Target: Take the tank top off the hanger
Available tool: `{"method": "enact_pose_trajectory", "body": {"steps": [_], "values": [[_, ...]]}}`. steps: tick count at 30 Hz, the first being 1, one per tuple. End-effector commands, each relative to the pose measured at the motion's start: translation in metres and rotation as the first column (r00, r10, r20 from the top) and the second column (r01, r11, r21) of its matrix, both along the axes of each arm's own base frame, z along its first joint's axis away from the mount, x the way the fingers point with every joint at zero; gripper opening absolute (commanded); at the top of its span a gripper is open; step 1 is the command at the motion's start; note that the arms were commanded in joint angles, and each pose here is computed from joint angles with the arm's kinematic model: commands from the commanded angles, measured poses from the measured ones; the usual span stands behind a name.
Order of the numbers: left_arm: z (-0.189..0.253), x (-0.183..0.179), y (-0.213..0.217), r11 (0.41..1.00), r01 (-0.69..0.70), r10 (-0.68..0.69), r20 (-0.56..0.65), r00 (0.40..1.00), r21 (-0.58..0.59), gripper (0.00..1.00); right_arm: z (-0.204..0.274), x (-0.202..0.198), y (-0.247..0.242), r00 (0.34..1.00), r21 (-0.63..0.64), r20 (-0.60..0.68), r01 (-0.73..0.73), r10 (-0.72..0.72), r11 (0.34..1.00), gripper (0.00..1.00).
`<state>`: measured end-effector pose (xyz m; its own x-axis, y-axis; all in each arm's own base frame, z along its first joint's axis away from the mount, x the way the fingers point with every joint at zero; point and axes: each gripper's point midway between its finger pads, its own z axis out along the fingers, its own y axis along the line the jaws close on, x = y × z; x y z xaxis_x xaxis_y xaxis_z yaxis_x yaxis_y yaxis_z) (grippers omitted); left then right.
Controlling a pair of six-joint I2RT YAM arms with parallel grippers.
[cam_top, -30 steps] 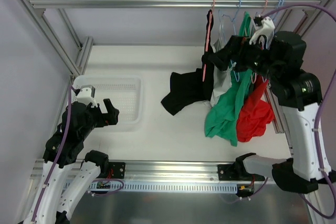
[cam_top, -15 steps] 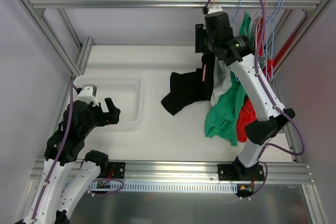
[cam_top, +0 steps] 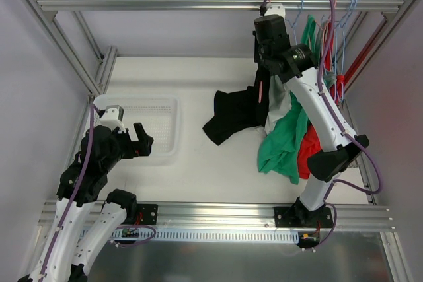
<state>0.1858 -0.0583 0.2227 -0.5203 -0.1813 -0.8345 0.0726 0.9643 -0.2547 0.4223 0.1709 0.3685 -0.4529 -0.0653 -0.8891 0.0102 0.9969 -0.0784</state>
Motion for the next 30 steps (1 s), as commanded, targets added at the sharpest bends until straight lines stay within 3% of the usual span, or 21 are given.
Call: {"method": "enact_pose_trajectory", "body": {"steps": [1, 8, 23, 30], "values": [[0.003, 0.003, -0.009, 0.999, 0.043, -0.043, 0.018, 0.999, -0.015, 0.99, 0.035, 0.002, -0.007, 0.992, 0.041, 0.109, 0.055, -0.059, 0.998, 0.23], [0.003, 0.004, -0.012, 0.998, 0.059, -0.059, 0.018, 0.998, -0.017, 0.99, 0.039, 0.002, -0.007, 0.989, 0.067, 0.125, 0.064, -0.072, 0.996, 0.00], [0.001, 0.005, -0.015, 0.997, 0.074, -0.074, 0.009, 0.997, -0.014, 0.99, 0.094, -0.014, -0.003, 0.962, 0.204, 0.274, -0.055, -0.003, 0.977, 0.00], [0.005, 0.003, -0.020, 0.994, 0.108, -0.107, 0.016, 0.994, -0.024, 0.99, 0.088, -0.047, 0.010, 0.954, 0.242, 0.261, -0.212, 0.147, 0.947, 0.00]]}}
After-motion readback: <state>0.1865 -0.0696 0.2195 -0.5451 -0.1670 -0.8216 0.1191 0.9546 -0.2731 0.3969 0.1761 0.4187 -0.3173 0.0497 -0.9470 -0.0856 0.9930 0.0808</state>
